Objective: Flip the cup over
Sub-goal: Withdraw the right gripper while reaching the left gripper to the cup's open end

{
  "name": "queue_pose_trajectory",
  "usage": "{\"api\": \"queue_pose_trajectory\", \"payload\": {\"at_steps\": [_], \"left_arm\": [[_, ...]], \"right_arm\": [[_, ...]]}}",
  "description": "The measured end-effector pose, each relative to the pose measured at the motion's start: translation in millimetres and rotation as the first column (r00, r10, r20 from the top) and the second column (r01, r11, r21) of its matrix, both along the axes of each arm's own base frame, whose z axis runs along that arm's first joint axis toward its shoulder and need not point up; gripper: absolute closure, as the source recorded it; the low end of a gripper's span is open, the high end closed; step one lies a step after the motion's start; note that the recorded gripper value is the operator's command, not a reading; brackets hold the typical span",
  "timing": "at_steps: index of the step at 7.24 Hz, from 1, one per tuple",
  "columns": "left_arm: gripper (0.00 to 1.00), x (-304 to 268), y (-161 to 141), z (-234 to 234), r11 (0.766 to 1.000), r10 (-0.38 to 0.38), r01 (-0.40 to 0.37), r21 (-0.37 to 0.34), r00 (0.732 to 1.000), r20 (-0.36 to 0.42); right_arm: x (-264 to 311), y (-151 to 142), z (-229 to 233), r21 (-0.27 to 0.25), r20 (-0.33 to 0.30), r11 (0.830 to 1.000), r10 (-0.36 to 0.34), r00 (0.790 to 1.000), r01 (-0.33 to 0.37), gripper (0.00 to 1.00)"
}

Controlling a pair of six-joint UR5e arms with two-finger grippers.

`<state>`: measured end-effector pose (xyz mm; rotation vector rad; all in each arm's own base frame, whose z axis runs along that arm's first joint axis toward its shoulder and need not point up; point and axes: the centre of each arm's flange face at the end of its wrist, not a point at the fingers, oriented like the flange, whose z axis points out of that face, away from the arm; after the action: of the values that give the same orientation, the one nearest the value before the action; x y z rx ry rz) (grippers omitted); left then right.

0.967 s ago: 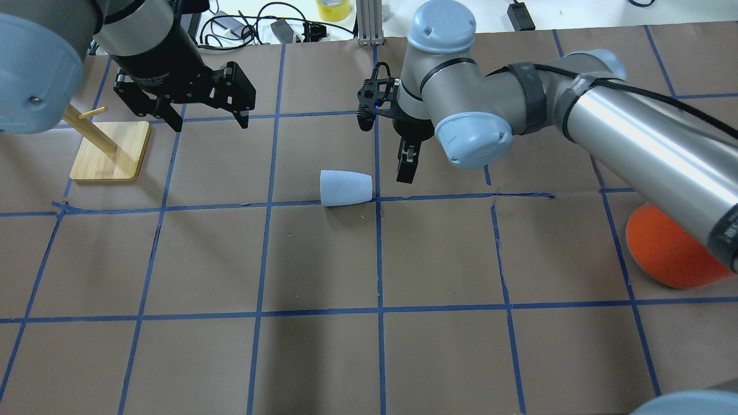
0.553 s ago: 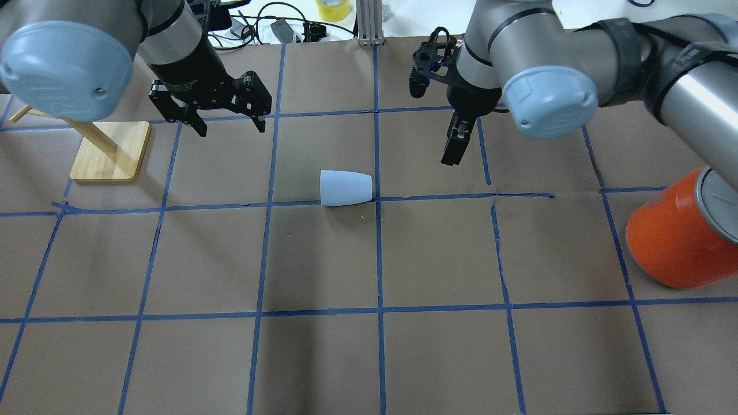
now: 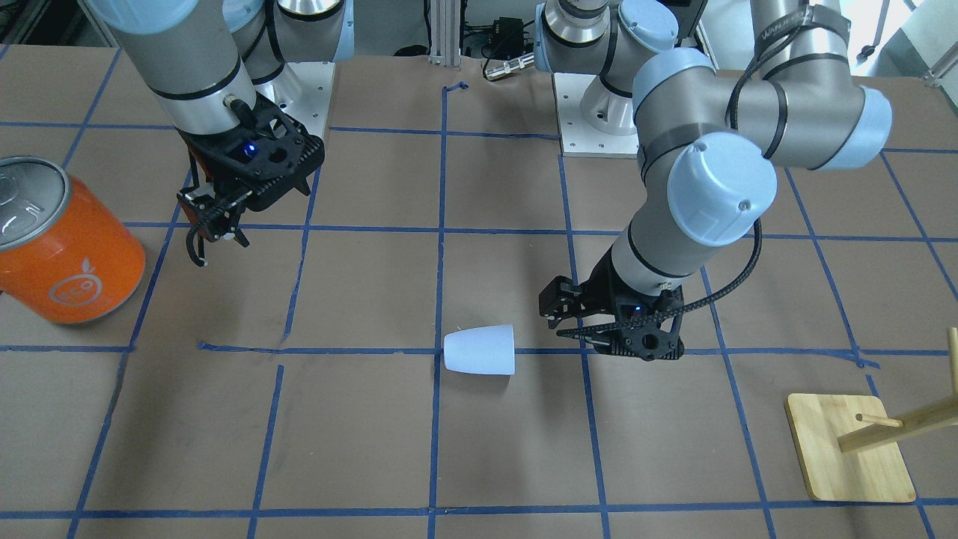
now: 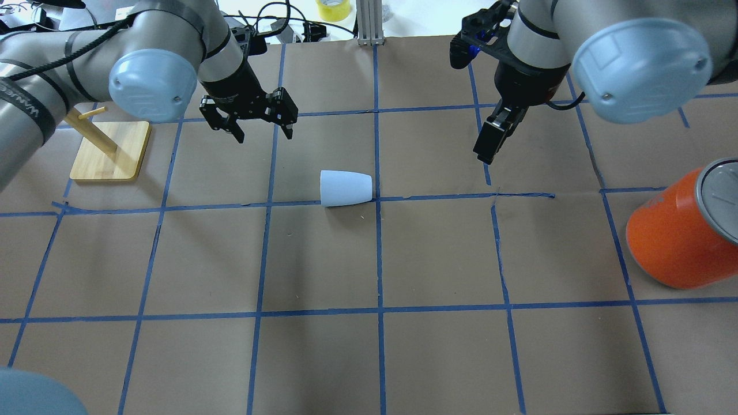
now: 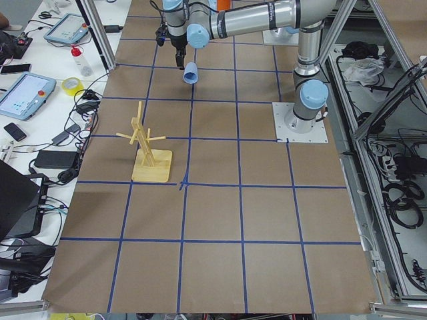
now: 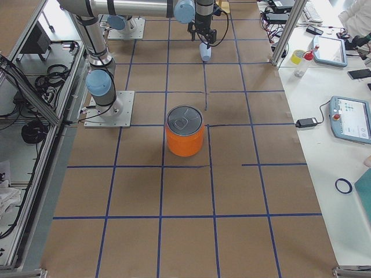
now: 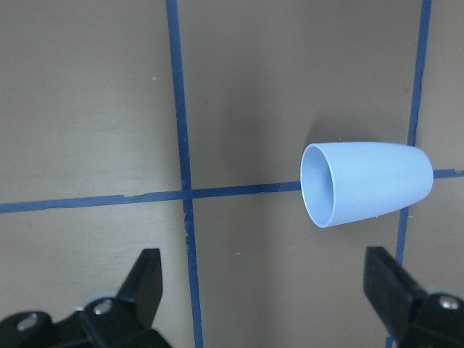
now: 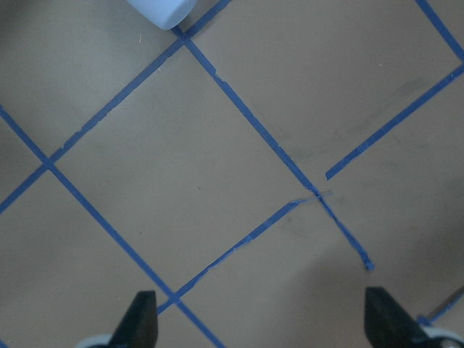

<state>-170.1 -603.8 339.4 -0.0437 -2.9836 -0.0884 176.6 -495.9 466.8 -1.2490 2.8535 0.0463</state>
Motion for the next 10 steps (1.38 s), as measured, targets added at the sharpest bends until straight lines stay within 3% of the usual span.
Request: {"api": "queue_pose_trajectory", "payload": {"at_steps": [2,3,5,6,8,9,10], "left_arm": [[0.00,0,-8,-37,0.998,0.025,-0.014,0.065,0.986,-0.167],[0.01,12,-9,-53,0.996,0.035,-0.013,0.087,0.968,-0.247],[0.02,23,-14,-80,0.997,0.044,-0.012,0.079,0.906,-0.421],[0.05,21,-16,-100,0.998,0.049,-0.019,0.067,0.873,-0.485],[0.05,18,-7,-145,0.997,0.060,-0.026,0.072,0.849,-0.525],[0.06,16,-1,-158,0.996,0.076,-0.038,0.081,0.841,-0.536],[0.09,14,2,-159,0.993,0.107,-0.063,0.097,0.828,-0.550]], "right_arm": [[-4,14,21,0.059,-0.020,0.987,-0.150,0.988,0.151,0.00],[-7,22,39,0.026,-0.020,0.967,-0.253,0.967,0.253,0.00],[-11,25,69,-0.090,0.029,0.880,-0.466,0.885,0.466,0.00],[-13,24,73,-0.111,0.046,0.833,-0.541,0.840,0.543,0.00],[-20,20,71,-0.106,0.061,0.710,-0.694,0.717,0.696,0.00],[-24,18,70,-0.102,0.062,0.681,-0.723,0.688,0.725,0.00],[-27,17,69,-0.100,0.060,0.670,-0.734,0.676,0.736,0.00]]}}
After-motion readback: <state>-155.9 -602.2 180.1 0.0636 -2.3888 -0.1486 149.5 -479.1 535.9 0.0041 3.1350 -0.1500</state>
